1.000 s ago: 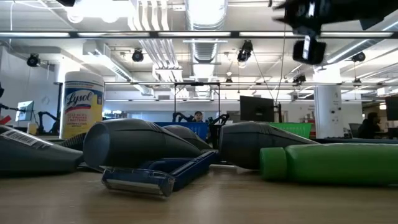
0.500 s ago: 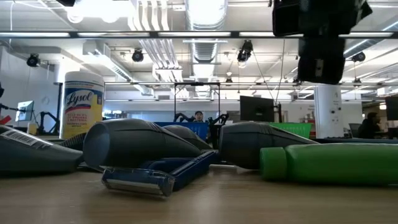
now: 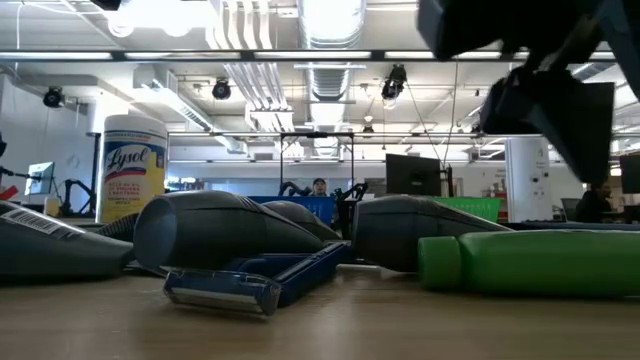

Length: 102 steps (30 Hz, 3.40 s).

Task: Pick & Place Travel size toiletries
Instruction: Put the green shampoo into the black bin

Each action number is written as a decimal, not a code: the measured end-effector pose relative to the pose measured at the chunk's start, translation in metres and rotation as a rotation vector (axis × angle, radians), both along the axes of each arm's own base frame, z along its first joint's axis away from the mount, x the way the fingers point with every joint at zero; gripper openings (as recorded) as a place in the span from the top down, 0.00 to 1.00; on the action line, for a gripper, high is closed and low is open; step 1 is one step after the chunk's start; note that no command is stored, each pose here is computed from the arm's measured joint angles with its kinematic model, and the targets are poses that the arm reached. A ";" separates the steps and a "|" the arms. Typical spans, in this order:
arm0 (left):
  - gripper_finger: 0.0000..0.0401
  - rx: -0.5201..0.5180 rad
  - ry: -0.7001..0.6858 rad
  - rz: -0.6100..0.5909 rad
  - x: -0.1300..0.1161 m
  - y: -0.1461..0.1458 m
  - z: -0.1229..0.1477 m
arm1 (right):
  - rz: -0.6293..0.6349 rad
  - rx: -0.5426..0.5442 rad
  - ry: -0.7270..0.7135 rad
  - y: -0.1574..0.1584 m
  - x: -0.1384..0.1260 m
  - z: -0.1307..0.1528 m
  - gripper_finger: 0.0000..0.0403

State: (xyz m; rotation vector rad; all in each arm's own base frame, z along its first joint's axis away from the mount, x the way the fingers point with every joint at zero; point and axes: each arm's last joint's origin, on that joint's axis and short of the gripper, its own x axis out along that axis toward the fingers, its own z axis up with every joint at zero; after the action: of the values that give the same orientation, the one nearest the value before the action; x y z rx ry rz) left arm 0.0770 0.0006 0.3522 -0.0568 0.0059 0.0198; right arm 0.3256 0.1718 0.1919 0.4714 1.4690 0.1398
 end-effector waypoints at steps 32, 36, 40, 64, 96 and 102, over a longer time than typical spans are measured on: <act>0.90 0.000 0.000 0.000 0.000 0.000 0.000 | -0.030 -0.155 0.101 0.022 0.035 -0.044 0.65; 0.90 0.000 0.000 0.000 0.000 0.000 0.000 | -0.066 -0.108 0.090 0.022 0.032 -0.024 0.75; 0.90 0.000 0.000 0.000 0.000 0.000 0.000 | -0.160 -0.058 0.050 0.006 0.025 0.018 0.76; 0.90 0.000 0.000 0.000 0.000 0.000 0.000 | -1.186 -0.044 -0.130 -0.296 0.013 0.035 0.55; 0.90 -0.133 -0.118 0.054 0.002 0.002 0.011 | -0.821 -0.123 -0.185 -0.212 0.027 0.053 0.31; 0.90 -0.269 -0.254 0.122 -0.001 0.004 0.023 | -0.797 -0.111 -0.193 -0.198 0.026 0.057 0.33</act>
State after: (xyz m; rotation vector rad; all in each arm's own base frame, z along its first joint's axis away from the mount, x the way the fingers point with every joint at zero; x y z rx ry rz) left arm 0.0763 0.0049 0.3748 -0.3287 -0.2491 0.1342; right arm 0.3520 -0.0261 0.2486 0.8895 1.0074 -0.5125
